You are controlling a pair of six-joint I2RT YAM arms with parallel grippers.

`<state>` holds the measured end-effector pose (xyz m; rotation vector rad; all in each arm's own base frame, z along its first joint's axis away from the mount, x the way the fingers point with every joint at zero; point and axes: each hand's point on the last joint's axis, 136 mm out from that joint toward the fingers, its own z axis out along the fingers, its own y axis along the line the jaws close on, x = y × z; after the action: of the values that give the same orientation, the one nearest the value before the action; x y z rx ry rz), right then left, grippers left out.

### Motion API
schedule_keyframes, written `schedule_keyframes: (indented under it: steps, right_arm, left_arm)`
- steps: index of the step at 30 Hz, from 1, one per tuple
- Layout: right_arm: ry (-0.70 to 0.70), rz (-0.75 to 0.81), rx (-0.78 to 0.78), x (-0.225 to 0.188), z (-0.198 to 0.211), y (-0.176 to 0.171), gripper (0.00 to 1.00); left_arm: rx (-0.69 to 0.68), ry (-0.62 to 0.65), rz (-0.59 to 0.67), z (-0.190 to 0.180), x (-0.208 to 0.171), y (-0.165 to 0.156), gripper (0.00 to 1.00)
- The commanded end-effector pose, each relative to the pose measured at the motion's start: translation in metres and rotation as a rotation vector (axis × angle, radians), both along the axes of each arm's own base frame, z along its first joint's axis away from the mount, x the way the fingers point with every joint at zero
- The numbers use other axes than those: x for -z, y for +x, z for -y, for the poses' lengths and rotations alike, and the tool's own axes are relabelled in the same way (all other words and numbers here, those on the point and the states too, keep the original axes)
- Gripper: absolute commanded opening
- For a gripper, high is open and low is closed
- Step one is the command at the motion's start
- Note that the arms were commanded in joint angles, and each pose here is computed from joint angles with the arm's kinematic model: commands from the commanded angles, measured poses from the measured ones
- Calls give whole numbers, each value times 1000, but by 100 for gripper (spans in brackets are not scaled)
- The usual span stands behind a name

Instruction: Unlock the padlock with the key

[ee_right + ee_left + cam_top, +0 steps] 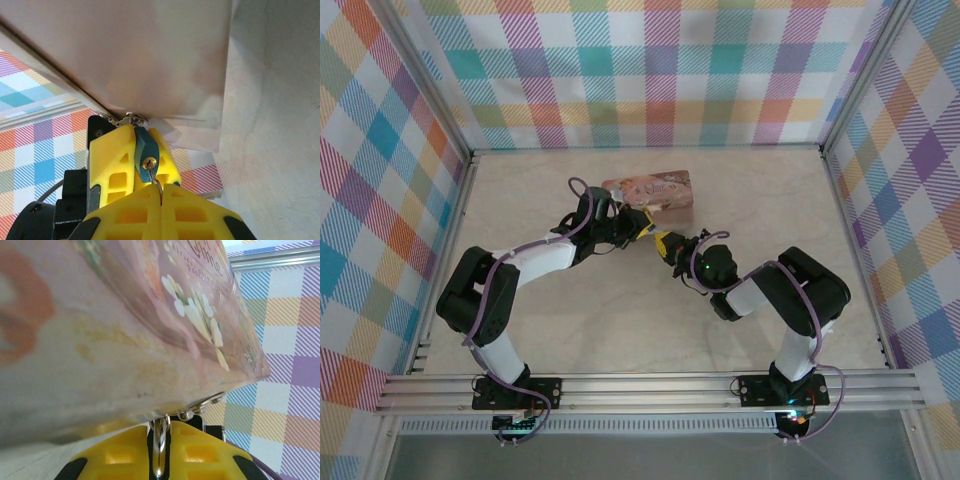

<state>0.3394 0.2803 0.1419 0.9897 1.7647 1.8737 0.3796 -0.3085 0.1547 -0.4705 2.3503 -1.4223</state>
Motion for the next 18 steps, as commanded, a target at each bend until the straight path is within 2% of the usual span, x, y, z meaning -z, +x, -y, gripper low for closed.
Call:
schedule_keyframes:
  steps: [1, 7, 12, 18]
  right_arm:
    - [55, 85, 17, -31, 4, 12, 0]
    - [-16, 195, -35, -40, -2, 17, 0]
    - [-17, 236, -91, -46, -20, 26, 0]
    - [-28, 224, -71, -39, -17, 28, 1]
  left_arm:
    - [161, -121, 31, 25, -38, -33, 11]
    - [167, -136, 36, 26, -42, -34, 11]
    - [181, -134, 30, 28, -41, -37, 10]
    - [203, -129, 18, 30, -37, -43, 10]
